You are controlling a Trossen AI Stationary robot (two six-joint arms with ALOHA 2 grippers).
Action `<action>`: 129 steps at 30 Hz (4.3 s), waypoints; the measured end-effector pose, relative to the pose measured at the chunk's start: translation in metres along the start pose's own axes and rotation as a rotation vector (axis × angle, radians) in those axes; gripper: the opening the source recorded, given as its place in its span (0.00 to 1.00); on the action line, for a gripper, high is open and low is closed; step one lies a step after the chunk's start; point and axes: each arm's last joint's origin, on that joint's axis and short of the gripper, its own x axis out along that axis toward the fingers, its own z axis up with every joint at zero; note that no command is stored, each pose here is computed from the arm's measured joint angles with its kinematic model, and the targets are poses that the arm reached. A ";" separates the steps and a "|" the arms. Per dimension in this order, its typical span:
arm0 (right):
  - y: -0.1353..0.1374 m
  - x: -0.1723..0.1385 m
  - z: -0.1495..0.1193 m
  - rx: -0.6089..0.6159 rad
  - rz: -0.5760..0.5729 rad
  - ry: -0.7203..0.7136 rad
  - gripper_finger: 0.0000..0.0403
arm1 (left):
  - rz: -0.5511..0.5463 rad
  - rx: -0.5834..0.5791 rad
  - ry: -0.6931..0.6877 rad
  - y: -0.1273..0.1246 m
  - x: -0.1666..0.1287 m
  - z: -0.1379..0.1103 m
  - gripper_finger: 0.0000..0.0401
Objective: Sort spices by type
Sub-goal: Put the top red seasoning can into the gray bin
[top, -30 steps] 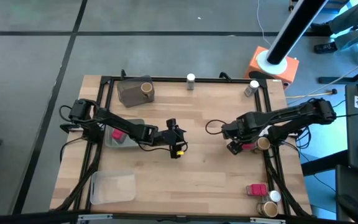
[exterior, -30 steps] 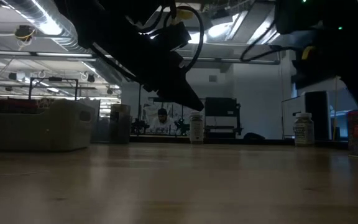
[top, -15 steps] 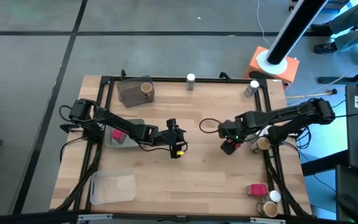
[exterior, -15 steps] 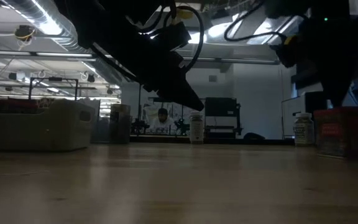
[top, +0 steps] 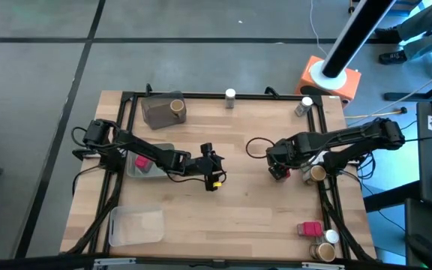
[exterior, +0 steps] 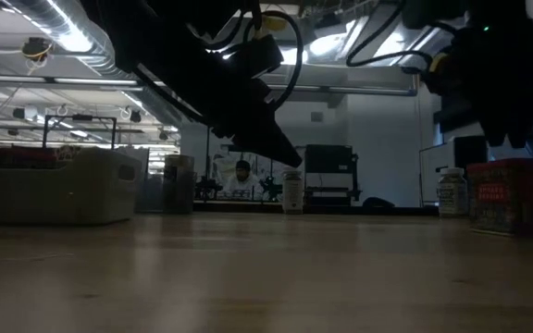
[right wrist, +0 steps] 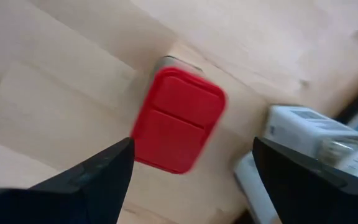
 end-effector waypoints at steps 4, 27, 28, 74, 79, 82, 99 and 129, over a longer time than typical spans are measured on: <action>0.003 0.008 0.001 0.002 0.038 -0.012 0.81 | 0.000 0.000 0.000 0.000 0.000 0.000 0.60; 0.003 0.029 0.002 -0.043 0.077 -0.033 0.67 | 0.000 -0.001 -0.001 0.000 0.000 0.000 0.60; 0.003 0.029 0.002 -0.055 0.081 -0.036 0.63 | 0.000 -0.001 -0.001 0.000 0.000 0.000 0.60; 0.057 0.023 0.028 -0.785 0.400 -0.414 0.74 | -0.151 -0.142 -0.037 0.005 0.003 0.010 0.69; 0.040 0.007 0.012 -0.803 0.348 -0.415 0.74 | -0.291 -0.204 -0.083 0.013 0.005 0.029 0.77; 0.035 -0.001 -0.001 -0.821 0.271 -0.488 0.75 | -0.294 -0.188 -0.135 0.012 0.007 0.039 0.79; 0.031 0.046 -0.051 -0.770 0.168 -0.569 0.75 | -0.264 -0.096 -0.074 0.008 0.053 0.038 0.79; 0.040 0.050 -0.046 -0.686 0.199 -0.761 0.75 | -0.219 -0.069 -0.036 0.002 0.041 0.040 0.50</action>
